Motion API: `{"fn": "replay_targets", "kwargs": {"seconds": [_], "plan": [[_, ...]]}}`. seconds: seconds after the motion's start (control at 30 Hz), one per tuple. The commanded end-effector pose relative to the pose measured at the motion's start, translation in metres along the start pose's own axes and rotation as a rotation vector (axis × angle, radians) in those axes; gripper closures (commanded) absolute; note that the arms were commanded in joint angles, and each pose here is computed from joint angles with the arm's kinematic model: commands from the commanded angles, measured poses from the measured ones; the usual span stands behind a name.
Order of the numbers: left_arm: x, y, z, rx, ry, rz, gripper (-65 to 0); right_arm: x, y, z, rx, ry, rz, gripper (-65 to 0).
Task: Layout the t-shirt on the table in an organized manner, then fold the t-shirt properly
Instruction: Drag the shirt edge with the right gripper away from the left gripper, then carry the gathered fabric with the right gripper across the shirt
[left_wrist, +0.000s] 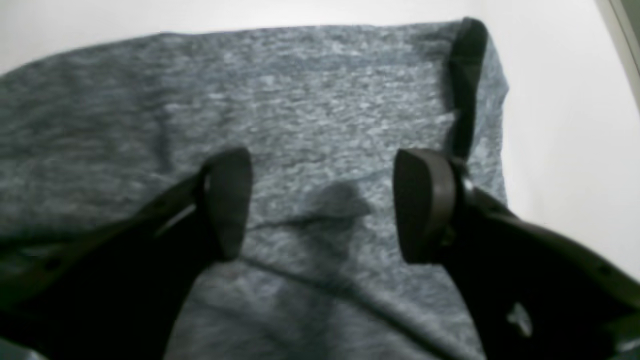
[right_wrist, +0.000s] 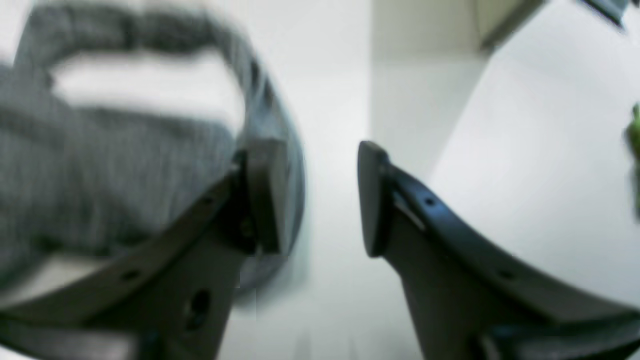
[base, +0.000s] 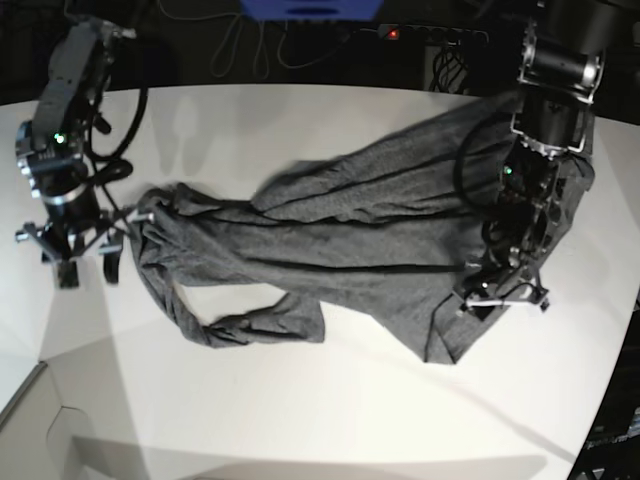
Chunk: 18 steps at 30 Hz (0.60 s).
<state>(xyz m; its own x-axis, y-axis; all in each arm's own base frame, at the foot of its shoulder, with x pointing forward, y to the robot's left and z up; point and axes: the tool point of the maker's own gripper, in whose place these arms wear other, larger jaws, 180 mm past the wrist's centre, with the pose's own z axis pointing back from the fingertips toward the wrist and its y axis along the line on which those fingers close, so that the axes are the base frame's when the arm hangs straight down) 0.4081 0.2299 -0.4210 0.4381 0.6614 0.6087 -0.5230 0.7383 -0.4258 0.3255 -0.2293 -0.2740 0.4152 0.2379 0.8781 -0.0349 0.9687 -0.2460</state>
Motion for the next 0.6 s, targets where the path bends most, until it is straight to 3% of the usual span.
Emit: {"fn": "replay_targets", "kwargs": {"seconds": [0.0,0.17,0.33,0.57], "plan": [[-0.001,0.016,0.001,0.047,0.024,0.006,-43.7,0.021,0.006,-0.005,0.022,-0.067,0.007,-26.3],[-0.003,0.036,0.007,0.069,0.025,-0.015,-43.7,0.042,0.054,-0.043,0.171,-0.082,0.055,-28.0],[0.010,0.032,0.023,0.027,-0.017,0.032,-43.7,0.028,0.115,-0.092,0.352,0.025,0.154,-30.7],[0.017,0.031,0.028,0.015,-0.036,0.045,-43.7,0.032,0.165,-0.138,0.485,0.113,0.335,-32.2]]}}
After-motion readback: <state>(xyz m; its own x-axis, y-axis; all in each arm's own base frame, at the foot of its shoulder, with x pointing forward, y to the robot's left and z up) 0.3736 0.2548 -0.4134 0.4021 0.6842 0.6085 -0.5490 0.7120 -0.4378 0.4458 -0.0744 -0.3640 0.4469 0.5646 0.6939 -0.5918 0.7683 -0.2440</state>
